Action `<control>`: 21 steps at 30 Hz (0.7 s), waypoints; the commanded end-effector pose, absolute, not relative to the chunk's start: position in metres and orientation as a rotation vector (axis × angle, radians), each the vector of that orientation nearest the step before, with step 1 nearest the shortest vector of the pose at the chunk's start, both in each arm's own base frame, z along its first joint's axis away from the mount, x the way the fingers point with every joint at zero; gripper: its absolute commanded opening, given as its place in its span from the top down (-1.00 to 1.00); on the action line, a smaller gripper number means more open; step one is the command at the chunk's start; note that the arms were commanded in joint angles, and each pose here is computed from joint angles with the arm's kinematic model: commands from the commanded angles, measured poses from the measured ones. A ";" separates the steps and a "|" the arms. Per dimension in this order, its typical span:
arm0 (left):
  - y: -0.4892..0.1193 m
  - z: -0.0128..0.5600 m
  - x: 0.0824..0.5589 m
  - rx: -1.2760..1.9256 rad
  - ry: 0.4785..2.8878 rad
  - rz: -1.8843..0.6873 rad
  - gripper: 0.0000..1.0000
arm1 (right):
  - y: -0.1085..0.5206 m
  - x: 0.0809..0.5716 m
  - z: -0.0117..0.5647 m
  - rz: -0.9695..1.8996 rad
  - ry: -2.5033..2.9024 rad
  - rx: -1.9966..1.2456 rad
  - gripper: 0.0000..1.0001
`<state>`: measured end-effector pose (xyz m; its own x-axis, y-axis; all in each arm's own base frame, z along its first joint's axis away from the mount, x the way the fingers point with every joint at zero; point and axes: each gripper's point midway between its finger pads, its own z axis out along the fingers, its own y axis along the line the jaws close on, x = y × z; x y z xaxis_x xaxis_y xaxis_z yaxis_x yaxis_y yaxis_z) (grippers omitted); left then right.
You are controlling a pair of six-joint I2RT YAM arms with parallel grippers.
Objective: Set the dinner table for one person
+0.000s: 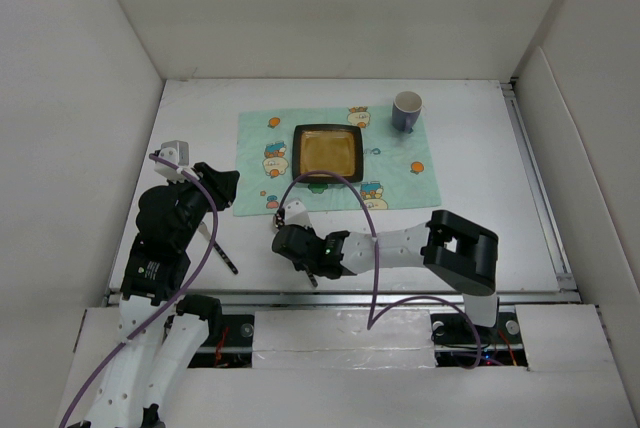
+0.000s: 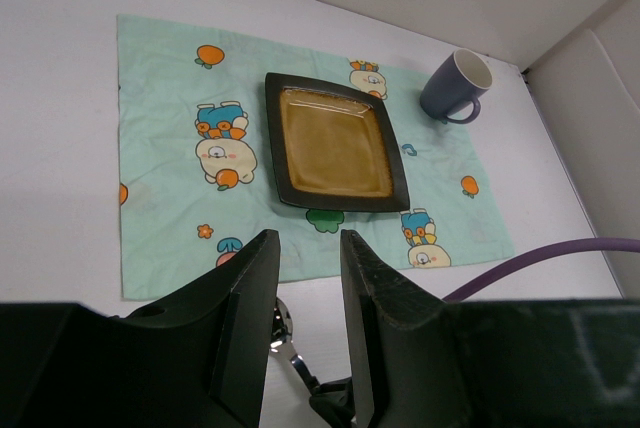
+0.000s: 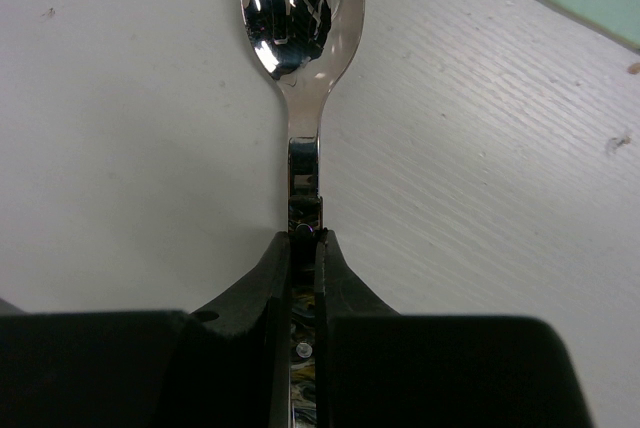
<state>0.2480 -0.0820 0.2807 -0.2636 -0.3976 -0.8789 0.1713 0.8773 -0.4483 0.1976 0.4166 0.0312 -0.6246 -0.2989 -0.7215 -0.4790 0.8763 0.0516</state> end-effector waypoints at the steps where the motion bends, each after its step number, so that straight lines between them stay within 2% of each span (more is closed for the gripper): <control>1: -0.085 0.295 0.248 -0.150 1.711 -0.562 0.44 | 0.407 0.222 0.102 0.362 2.169 -0.428 1.00; 6: -0.085 0.294 0.249 -0.152 1.717 -0.560 0.44 | 0.341 0.290 0.144 0.291 2.138 -0.270 1.00; 8: -0.084 0.296 0.247 -0.151 1.706 -0.563 0.44 | 0.289 0.339 0.159 0.233 2.113 -0.132 1.00; 14: -0.085 0.295 0.248 -0.148 1.713 -0.565 0.44 | 0.227 0.398 0.166 0.172 2.100 0.007 1.00; 21: -0.084 0.293 0.249 -0.153 1.718 -0.558 0.44 | 0.185 0.447 0.147 0.128 2.142 0.065 1.00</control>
